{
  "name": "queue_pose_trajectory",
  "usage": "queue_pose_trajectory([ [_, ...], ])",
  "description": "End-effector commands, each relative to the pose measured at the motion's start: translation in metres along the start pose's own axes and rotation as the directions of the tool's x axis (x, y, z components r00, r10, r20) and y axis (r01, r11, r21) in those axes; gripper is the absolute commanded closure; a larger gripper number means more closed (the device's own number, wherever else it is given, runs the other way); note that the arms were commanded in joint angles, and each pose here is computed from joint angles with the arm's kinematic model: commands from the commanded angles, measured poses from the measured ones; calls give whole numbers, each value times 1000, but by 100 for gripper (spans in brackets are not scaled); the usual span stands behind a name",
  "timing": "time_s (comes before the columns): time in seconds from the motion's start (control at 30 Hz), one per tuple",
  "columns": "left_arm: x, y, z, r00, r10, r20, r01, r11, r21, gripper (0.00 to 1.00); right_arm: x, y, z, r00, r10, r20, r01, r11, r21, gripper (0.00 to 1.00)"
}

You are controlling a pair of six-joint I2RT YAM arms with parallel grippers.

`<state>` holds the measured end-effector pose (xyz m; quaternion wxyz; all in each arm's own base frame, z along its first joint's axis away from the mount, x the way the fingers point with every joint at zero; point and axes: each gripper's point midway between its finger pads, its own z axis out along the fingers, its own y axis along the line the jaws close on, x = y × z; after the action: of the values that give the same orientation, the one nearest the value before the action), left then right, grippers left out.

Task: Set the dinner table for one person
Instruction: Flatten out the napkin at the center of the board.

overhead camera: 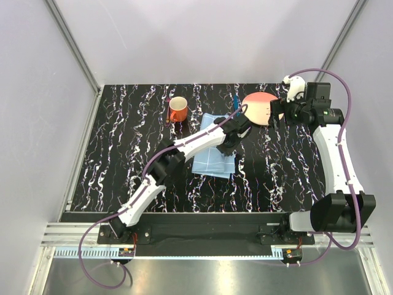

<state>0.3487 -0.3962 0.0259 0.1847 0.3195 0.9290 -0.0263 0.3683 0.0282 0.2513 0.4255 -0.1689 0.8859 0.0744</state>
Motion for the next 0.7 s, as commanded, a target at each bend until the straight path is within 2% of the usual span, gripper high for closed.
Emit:
queue_pose_trajectory([
  [0.0,7,8,17,1000,4,-19,-5,1000,-30,80,-22,7,-9,998,5,60,-3,1000,-22,0],
  [0.07,9,9,18,1000,5,-22,-6,999,-37,90,-23,9,-11,998,4,65,-3,1000,-30,0],
  [0.1,9,10,17,1000,5,-23,-6,999,-40,100,-22,9,-9,998,7,62,-5,1000,-31,0],
  [0.27,-3,25,-6,999,24,25,-21,994,-103,100,-14,11,-6,999,11,43,-9,999,-40,0],
  [0.4,-26,48,-53,991,55,121,-33,984,-178,100,-7,16,-4,1000,6,28,-5,998,-55,0],
  [0.67,-47,97,-129,967,26,252,47,958,-282,100,6,26,0,1000,3,-3,-3,996,-88,0],
])
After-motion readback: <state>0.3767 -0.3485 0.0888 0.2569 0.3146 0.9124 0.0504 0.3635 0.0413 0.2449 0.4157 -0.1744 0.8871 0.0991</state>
